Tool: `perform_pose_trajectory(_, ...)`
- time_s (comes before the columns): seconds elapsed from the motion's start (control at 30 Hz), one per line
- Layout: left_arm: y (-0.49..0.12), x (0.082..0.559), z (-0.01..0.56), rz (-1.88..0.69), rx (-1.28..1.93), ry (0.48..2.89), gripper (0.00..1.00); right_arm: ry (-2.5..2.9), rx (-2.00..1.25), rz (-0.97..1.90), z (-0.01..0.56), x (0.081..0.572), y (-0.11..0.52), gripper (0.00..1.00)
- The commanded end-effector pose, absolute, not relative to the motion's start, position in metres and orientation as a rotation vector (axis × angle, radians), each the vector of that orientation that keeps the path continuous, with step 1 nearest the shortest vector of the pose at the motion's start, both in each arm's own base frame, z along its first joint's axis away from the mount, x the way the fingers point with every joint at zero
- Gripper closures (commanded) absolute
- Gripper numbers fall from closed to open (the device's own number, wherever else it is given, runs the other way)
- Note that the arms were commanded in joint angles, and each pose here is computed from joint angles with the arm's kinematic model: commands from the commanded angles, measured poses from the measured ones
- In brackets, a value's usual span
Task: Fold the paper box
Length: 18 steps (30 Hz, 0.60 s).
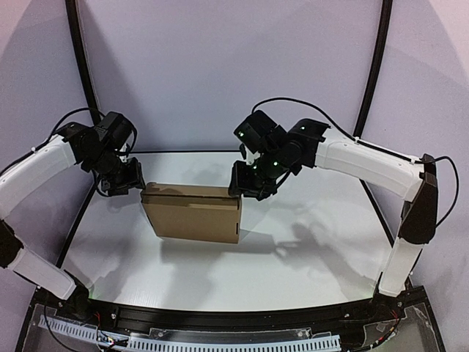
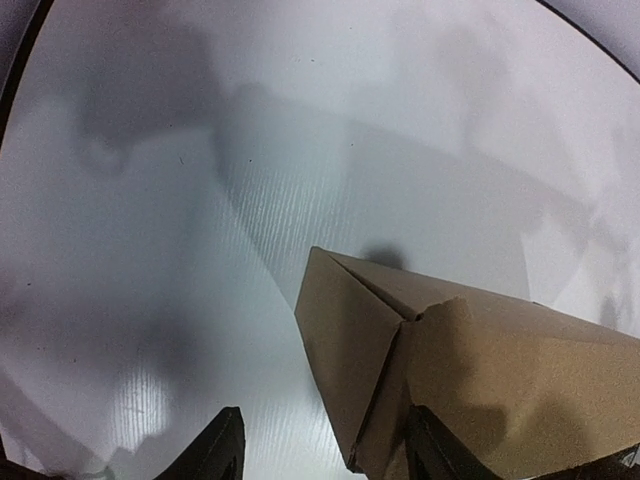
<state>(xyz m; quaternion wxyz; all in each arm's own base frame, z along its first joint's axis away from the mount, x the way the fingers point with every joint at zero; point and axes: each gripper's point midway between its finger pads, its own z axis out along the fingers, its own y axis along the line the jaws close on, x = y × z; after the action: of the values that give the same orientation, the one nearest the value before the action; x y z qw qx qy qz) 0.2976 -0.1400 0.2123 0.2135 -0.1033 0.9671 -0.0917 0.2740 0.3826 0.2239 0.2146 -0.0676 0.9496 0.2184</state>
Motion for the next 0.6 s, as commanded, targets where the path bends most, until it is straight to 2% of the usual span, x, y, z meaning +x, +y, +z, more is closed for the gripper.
perform_pose_trajectory(0.0, -0.13, 0.278, 0.212, -0.158, -0.219, 2.783, 0.44, 2.694, -0.219, 0.643, 0.229, 0.272, 0.375, 0.57)
perform_pose_trajectory(0.1, -0.135, 0.283, 0.221, -0.184, -0.201, 2.765, 0.43, 2.691, -0.217, 0.687, 0.237, 0.275, 0.378, 0.58)
perform_pose_trajectory(0.23, -0.139, 0.285, 0.225, -0.207, -0.189, 2.773, 0.43, 2.717, -0.225, 0.729, 0.238, 0.273, 0.387, 0.65)
perform_pose_trajectory(0.57, -0.144, 0.287, 0.223, -0.234, -0.204, 2.782, 0.44, 2.69, -0.172, 0.639, 0.236, 0.291, 0.381, 0.64)
